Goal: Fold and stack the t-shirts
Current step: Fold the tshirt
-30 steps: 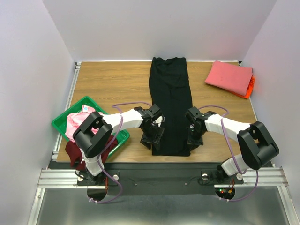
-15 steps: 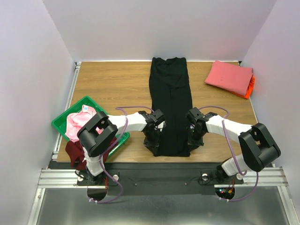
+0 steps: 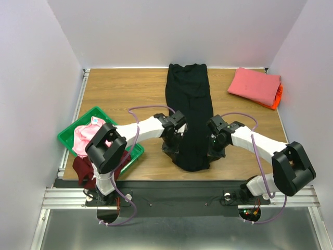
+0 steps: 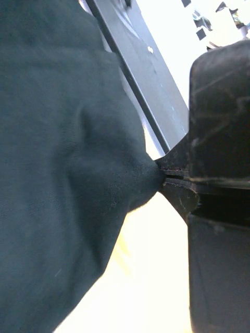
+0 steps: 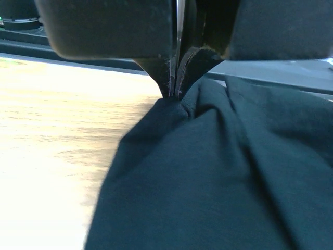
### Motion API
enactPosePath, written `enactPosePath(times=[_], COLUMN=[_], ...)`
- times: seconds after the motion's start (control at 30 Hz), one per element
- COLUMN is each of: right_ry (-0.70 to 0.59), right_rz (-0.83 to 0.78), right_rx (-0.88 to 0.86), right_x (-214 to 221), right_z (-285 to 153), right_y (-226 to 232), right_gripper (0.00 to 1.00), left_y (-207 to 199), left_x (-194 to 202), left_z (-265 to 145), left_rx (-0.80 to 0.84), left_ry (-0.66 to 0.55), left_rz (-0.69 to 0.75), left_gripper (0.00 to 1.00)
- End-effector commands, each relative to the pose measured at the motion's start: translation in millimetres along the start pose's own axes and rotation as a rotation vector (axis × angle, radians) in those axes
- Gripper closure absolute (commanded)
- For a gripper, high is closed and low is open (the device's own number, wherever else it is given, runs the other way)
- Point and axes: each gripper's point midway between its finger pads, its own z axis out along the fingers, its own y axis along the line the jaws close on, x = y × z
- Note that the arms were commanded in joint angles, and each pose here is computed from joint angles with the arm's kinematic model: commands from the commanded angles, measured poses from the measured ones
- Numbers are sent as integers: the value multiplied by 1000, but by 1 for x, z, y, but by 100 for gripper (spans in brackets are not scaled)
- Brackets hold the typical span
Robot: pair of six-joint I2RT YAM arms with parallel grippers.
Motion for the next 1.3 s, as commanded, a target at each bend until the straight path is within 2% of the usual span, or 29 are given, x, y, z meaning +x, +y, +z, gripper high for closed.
enactPosePath(times=[0.0, 0.3, 0.67, 0.93, 1.27], right_ry=[-85, -212, -357, -472, -516], right_rz=[1, -14, 50, 81, 82], right_rx=[-24, 56, 182, 175, 165], right_x=[-23, -69, -144, -220, -268], right_z=[-19, -29, -28, -39, -39], right_y=[18, 25, 7, 3, 14], right_gripper=[100, 100, 100, 100, 100], left_y=[5, 25, 51, 74, 92], left_x=[-23, -62, -132, -176, -221], left_z=[-32, -51, -58, -70, -79], left_rx=[-7, 4, -33, -34, -16], left_ry=[-81, -159, -237, -287, -342], left_rz=[9, -39, -51, -77, -91], left_gripper=[100, 100, 100, 100, 100])
